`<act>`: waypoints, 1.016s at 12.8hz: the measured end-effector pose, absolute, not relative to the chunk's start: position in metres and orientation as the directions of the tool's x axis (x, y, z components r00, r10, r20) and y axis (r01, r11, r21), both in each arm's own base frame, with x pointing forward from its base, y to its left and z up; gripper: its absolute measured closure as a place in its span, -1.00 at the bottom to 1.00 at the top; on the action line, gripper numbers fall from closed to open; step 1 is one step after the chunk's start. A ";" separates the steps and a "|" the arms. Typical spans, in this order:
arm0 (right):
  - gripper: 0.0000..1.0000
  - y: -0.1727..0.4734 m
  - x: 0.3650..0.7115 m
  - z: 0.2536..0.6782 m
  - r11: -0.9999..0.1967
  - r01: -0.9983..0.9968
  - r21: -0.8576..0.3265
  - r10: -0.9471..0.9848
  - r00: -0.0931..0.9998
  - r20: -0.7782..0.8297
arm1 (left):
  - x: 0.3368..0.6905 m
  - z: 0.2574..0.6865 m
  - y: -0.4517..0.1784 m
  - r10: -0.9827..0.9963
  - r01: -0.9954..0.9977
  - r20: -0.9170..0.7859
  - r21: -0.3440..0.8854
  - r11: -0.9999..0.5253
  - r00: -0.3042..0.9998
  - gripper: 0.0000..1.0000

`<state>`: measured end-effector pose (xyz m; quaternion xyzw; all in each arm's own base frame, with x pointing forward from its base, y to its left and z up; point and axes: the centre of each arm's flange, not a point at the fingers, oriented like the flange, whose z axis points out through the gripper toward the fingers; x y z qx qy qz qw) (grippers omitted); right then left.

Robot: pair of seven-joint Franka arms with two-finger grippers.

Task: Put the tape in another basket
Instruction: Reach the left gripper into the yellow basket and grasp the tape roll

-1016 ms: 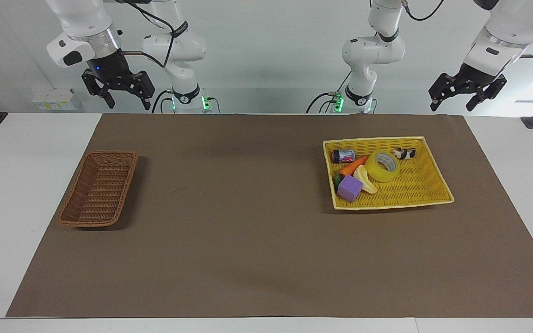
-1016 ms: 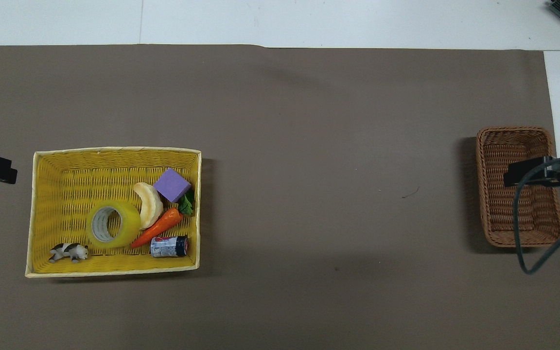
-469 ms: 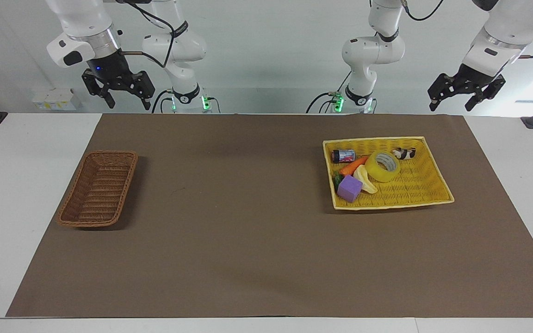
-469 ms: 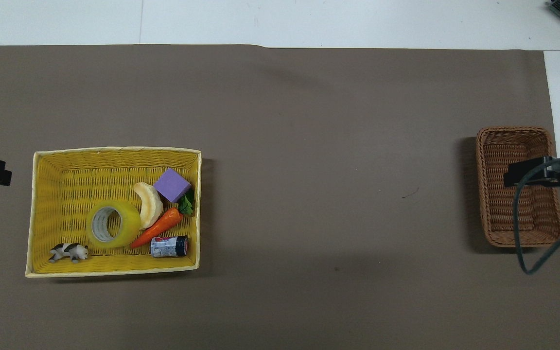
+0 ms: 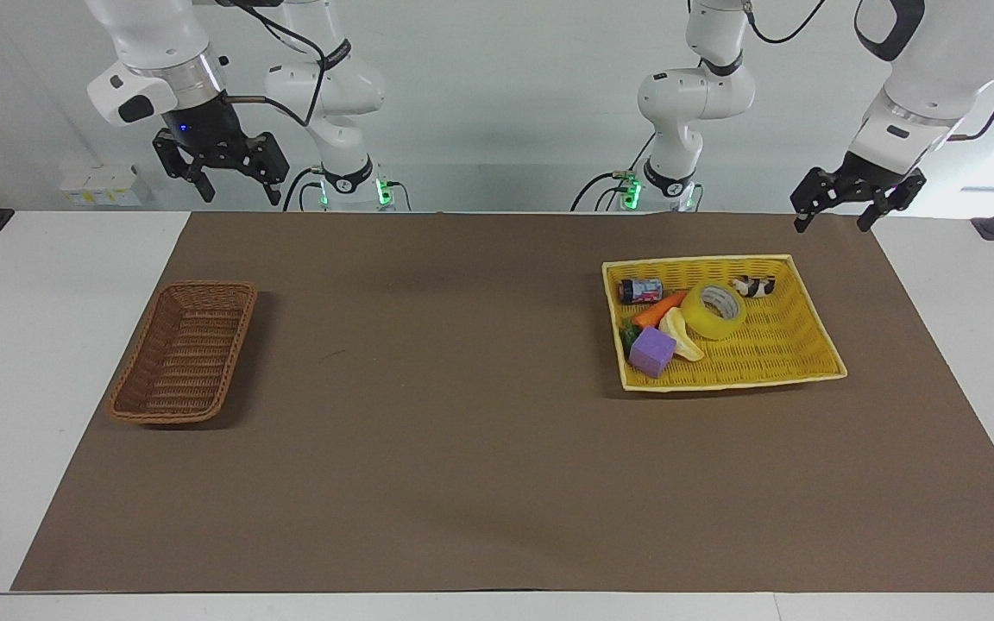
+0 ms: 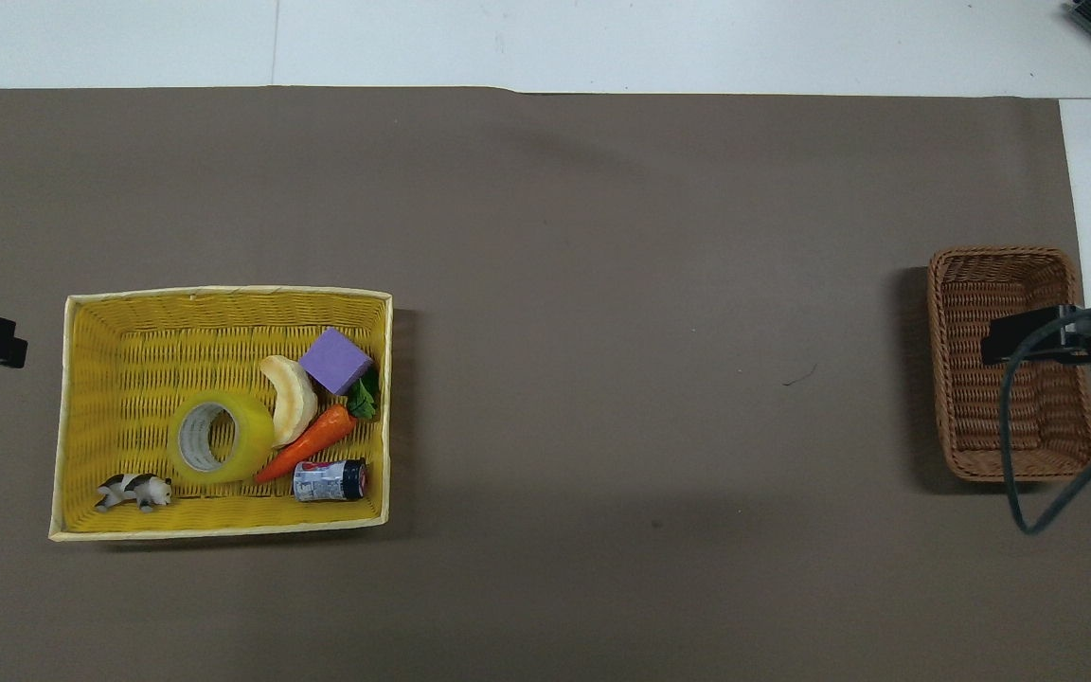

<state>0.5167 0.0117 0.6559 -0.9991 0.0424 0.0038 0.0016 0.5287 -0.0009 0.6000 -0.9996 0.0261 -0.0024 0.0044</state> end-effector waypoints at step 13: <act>-1.00 0.012 0.517 0.654 -0.996 -0.085 -0.003 -0.085 0.996 -0.011 | 0.512 0.359 0.025 -0.146 -0.137 -0.053 0.147 -0.980 0.988 -1.00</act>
